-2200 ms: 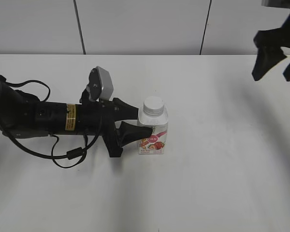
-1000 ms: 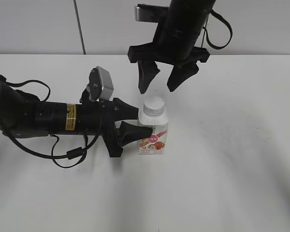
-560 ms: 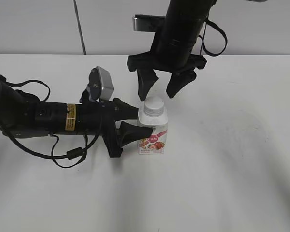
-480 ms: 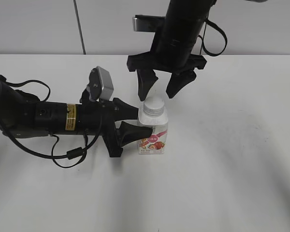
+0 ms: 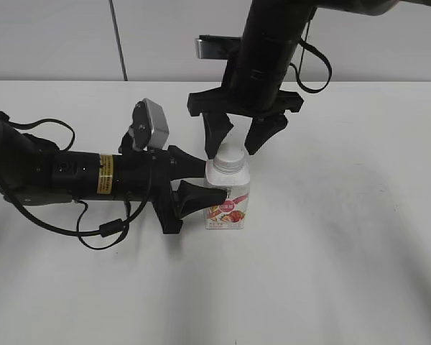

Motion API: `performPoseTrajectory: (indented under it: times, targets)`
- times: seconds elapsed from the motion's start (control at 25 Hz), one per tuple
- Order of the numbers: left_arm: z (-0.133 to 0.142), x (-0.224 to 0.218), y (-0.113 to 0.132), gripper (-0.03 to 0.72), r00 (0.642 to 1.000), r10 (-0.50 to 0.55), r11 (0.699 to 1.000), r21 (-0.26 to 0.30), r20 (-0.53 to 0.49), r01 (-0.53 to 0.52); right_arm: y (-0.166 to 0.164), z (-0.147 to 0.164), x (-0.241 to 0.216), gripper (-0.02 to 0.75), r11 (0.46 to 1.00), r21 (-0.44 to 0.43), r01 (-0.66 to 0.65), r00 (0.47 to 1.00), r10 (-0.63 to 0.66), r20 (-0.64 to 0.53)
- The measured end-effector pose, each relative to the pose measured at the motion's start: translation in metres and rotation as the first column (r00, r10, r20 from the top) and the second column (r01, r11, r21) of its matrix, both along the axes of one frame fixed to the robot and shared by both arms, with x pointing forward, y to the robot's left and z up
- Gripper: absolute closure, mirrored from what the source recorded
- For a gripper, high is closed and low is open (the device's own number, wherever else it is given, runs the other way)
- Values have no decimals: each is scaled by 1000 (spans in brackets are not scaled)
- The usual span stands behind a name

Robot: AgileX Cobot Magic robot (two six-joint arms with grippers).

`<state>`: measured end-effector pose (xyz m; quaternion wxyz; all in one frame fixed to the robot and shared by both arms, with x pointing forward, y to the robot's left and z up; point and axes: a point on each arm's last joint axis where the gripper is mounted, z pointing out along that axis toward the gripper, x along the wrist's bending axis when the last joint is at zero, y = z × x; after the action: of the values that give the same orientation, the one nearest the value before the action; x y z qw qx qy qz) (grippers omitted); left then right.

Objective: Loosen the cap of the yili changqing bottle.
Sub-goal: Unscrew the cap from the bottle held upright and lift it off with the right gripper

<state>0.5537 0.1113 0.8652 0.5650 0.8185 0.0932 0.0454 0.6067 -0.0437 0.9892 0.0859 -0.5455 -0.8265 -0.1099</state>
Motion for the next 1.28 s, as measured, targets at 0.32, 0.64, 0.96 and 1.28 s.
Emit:
performPoseTrajectory:
  times: [0.32, 0.64, 0.96, 1.28]
  targets:
    - [0, 0, 0, 301, 1000, 0, 1000, -1, 2, 0, 2, 1, -1, 344, 1000, 29, -3, 1000, 3, -14]
    - [0, 0, 0, 301, 1000, -8, 1000, 4, 5, 8, 10, 0, -7, 344, 979, 8, -206, 977, 205, 50]
    - [0, 0, 0, 302, 1000, -9, 1000, 5, 6, 8, 12, 3, -8, 346, 784, -32, -619, 768, 614, 183]
    - [0, 1, 0, 302, 1000, 0, 1000, 1, 1, 0, 15, 9, -9, 350, 432, -124, -893, 384, 878, 286]
